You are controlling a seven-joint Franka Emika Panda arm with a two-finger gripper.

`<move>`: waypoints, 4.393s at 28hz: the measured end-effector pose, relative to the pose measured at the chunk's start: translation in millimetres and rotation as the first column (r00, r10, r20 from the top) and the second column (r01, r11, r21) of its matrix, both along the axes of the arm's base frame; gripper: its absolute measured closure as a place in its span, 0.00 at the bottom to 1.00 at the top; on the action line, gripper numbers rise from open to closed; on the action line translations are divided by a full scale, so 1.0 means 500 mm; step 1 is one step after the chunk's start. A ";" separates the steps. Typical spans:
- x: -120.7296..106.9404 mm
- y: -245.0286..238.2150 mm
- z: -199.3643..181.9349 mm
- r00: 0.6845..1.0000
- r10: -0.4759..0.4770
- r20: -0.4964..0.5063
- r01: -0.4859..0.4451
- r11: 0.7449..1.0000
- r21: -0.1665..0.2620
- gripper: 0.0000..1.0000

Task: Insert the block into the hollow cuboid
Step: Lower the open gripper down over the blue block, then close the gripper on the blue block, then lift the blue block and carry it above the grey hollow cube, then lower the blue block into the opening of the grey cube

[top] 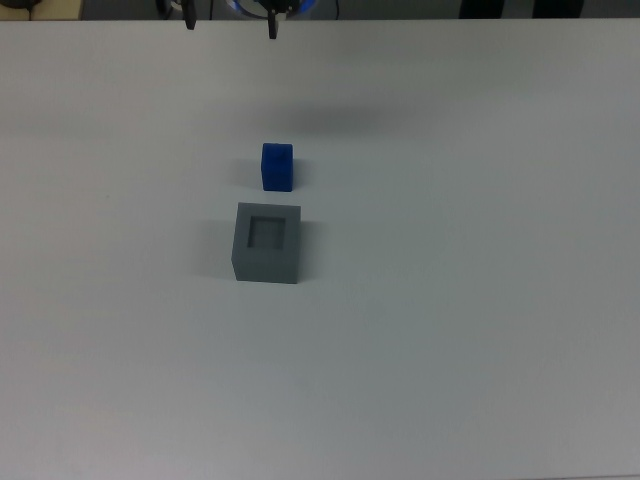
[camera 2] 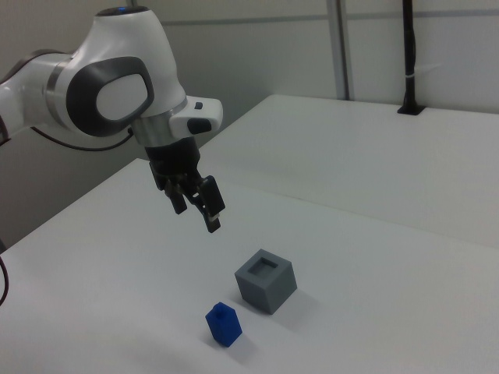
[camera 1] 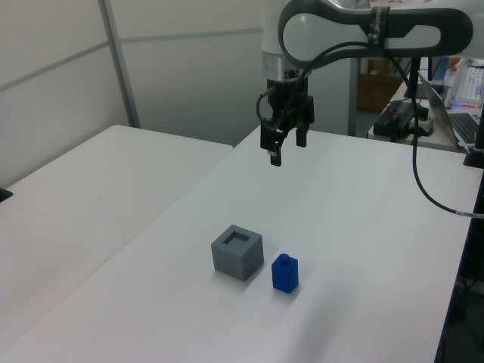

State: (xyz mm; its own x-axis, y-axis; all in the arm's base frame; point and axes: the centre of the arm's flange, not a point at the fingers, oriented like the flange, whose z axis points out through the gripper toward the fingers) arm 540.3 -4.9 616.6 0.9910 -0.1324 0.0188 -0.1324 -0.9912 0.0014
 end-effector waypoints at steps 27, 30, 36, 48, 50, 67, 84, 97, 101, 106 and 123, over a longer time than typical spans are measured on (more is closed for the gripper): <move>-0.026 0.076 -0.357 0.992 0.075 0.100 -0.075 0.997 -0.002 0.00; -0.058 0.073 -0.383 0.994 0.074 0.083 -0.074 0.997 -0.003 0.00; -0.085 0.071 -0.427 0.996 0.077 0.036 -0.077 0.997 -0.007 0.00; -0.067 0.073 -0.515 0.996 0.085 0.005 -0.085 0.996 -0.010 0.00; -0.064 0.074 -0.523 0.996 0.085 0.002 -0.085 0.996 -0.009 0.00; -0.028 0.076 -0.504 0.993 0.087 0.075 -0.086 0.996 -0.010 0.42; 0.021 0.076 -0.397 0.994 0.084 0.076 -0.083 0.996 -0.011 0.49; 0.150 0.059 -0.242 0.989 0.026 0.149 -0.025 1.000 -0.006 0.49; 0.205 0.041 -0.260 0.990 -0.015 0.138 0.016 1.000 -0.005 0.49; 0.241 0.038 -0.292 0.992 -0.021 0.123 0.022 1.000 -0.006 0.49; 0.238 0.062 -0.341 0.998 -0.002 0.066 0.003 1.000 -0.010 0.49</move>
